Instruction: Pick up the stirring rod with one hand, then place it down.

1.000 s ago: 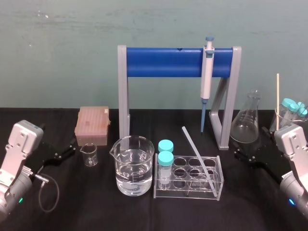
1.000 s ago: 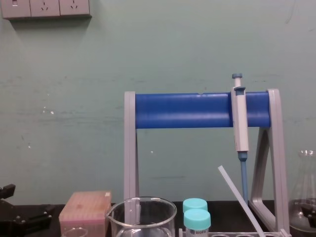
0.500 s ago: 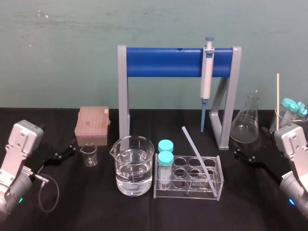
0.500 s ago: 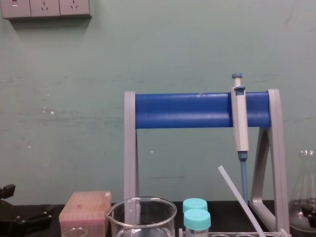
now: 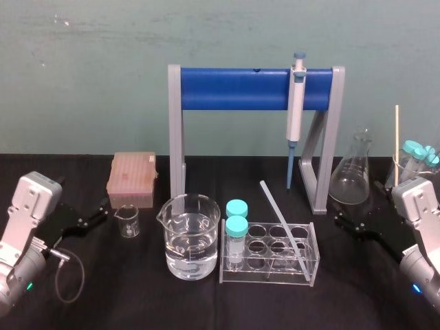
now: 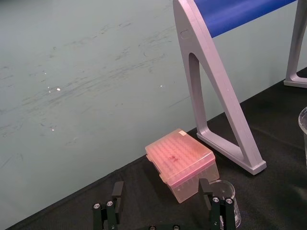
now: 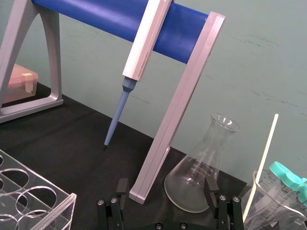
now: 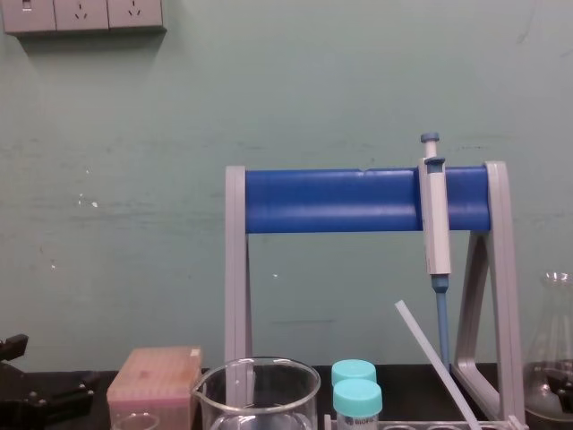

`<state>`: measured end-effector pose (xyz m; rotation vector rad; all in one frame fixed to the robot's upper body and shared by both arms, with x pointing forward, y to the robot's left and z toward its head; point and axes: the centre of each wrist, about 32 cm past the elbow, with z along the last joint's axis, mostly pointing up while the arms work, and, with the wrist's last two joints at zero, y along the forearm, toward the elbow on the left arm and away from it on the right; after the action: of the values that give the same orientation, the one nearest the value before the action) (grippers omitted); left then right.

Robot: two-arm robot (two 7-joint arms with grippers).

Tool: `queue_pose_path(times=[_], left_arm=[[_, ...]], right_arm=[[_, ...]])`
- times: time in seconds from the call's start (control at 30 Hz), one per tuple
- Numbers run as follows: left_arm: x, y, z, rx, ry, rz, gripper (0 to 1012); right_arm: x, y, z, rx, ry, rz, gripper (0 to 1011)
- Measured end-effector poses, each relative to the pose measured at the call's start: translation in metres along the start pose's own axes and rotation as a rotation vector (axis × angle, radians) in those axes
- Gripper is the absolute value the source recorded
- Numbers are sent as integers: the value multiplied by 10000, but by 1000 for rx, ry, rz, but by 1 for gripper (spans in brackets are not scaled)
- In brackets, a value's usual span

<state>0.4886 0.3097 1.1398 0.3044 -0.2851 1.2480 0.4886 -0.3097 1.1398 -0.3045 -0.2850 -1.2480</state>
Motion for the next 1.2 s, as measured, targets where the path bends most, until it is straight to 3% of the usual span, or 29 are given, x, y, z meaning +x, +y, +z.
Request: queue_pose_path(times=[0.27, 0.4, 0.63, 0.83, 1.03, 1.2], left_arm=[[0, 0, 0, 0, 0, 0, 1000], [0, 0, 0, 0, 0, 0, 1000], [0, 0, 0, 0, 0, 0, 1000], [0, 0, 0, 0, 0, 0, 1000], [0, 0, 0, 0, 0, 0, 1000], [0, 0, 0, 0, 0, 0, 1000]], right_arm=[[5, 0, 3, 2, 1, 1, 1003], [37, -13, 52, 37, 19, 31, 1003], [53, -47, 228, 151, 19, 141, 1003], [17, 0, 334, 229, 11, 260, 1003], [-31, 81, 393, 279, -2, 350, 1003], [-44, 192, 414, 286, 39, 433, 1003]])
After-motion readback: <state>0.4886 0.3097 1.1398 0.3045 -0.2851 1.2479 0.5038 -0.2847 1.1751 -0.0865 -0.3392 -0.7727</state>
